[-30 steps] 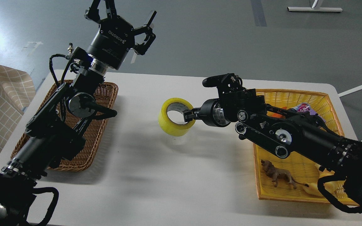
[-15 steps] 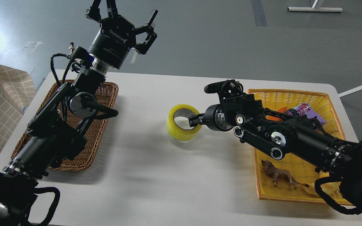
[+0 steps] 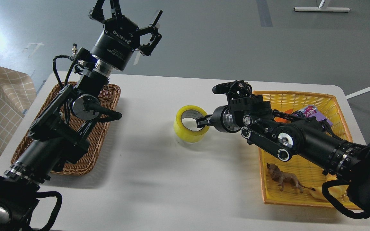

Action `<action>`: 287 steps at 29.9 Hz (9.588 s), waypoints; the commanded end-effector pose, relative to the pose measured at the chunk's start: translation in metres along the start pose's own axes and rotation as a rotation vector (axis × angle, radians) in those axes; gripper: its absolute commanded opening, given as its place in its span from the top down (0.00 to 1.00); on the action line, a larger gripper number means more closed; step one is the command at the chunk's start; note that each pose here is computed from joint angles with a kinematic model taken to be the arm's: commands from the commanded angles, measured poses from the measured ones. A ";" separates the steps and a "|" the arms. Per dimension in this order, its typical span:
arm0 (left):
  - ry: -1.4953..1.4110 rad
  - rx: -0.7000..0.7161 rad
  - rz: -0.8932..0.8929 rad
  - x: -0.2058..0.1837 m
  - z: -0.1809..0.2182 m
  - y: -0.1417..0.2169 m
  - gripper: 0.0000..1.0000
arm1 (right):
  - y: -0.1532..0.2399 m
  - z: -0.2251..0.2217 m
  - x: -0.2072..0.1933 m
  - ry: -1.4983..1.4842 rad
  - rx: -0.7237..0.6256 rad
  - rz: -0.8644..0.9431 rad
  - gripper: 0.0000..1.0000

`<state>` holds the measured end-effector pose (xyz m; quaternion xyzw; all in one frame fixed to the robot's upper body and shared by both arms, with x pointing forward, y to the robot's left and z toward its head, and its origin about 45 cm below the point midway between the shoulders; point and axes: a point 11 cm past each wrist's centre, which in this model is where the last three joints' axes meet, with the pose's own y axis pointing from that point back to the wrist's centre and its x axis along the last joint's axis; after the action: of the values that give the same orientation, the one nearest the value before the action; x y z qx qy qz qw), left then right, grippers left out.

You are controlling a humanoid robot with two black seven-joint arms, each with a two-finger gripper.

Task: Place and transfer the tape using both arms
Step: 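Lower the tape roll onto the table and release it, then withdraw the right gripper up and back above the yellow basket, then reach the left gripper over to the tape roll on the table, then grip the tape roll by its rim with the left gripper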

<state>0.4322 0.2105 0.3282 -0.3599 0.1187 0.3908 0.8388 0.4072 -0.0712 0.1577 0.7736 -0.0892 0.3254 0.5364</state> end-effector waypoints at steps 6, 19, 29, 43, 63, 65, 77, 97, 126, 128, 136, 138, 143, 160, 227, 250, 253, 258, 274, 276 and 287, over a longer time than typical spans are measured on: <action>-0.001 0.000 0.000 0.000 0.000 0.000 0.02 | 0.001 -0.005 0.000 0.000 0.015 0.001 0.95; 0.000 -0.001 -0.001 0.000 0.000 -0.001 0.02 | 0.000 -0.005 -0.002 0.006 0.014 -0.003 0.93; 0.000 -0.002 -0.002 -0.001 0.001 -0.001 0.02 | -0.002 -0.003 -0.008 0.003 0.011 -0.014 0.88; 0.000 -0.002 0.000 0.000 0.001 -0.001 0.02 | -0.002 -0.002 -0.008 -0.005 0.009 -0.016 0.66; -0.004 0.000 -0.001 0.000 0.001 0.000 0.02 | 0.018 -0.039 0.020 -0.027 0.141 0.067 0.03; -0.005 0.002 -0.001 0.000 0.001 0.000 0.02 | 0.025 -0.055 0.025 -0.012 0.189 0.085 0.01; -0.012 0.006 0.004 0.003 0.002 0.002 0.02 | 0.093 -0.043 0.064 0.021 0.261 0.250 0.01; -0.015 0.007 0.008 0.004 0.004 0.004 0.02 | 0.195 0.015 0.100 -0.256 0.397 0.597 0.01; -0.016 0.008 0.002 0.003 0.003 0.001 0.02 | 0.231 0.121 0.103 -1.373 1.190 0.810 0.04; -0.017 0.008 0.002 0.003 0.003 0.001 0.02 | 0.227 0.123 0.103 -1.401 1.194 0.796 0.04; -0.020 0.017 0.002 0.003 0.003 0.002 0.02 | 0.227 0.133 0.101 -1.467 1.249 0.797 0.04; -0.020 0.016 0.000 0.002 0.003 0.001 0.02 | 0.225 0.139 0.097 -1.538 1.312 0.781 0.04; -0.019 0.012 0.001 0.003 0.004 0.001 0.02 | 0.220 0.149 0.092 -1.676 1.446 0.739 0.04; -0.019 0.021 -0.005 0.001 0.002 0.001 0.02 | 0.199 0.135 0.081 -1.702 1.382 0.624 0.02; -1.097 0.698 -0.534 -0.056 -0.067 -0.010 0.02 | 0.194 0.138 0.072 -1.722 1.366 0.624 0.02; -1.503 1.099 -0.698 -0.031 -0.124 0.027 0.02 | 0.194 0.138 0.071 -1.724 1.365 0.625 0.02; -1.506 1.126 -0.688 -0.024 -0.126 0.031 0.02 | 0.194 0.138 0.072 -1.723 1.366 0.625 0.02; -1.538 1.167 -0.736 -0.025 -0.144 0.038 0.02 | 0.194 0.138 0.072 -1.723 1.367 0.627 0.02; -1.589 1.312 -0.773 -0.015 -0.180 0.054 0.02 | 0.194 0.139 0.071 -1.724 1.367 0.628 0.02; -1.587 1.315 -0.772 -0.015 -0.182 0.054 0.02 | 0.194 0.139 0.071 -1.724 1.367 0.628 0.02; -1.598 1.406 -0.785 0.000 -0.195 0.071 0.03 | 0.194 0.138 0.072 -1.723 1.368 0.628 0.01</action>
<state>0.3961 0.1016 0.1582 0.5207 -0.3787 0.0717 0.7618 0.4244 -0.2583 0.3213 0.8130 -0.4209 -0.2129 -0.3414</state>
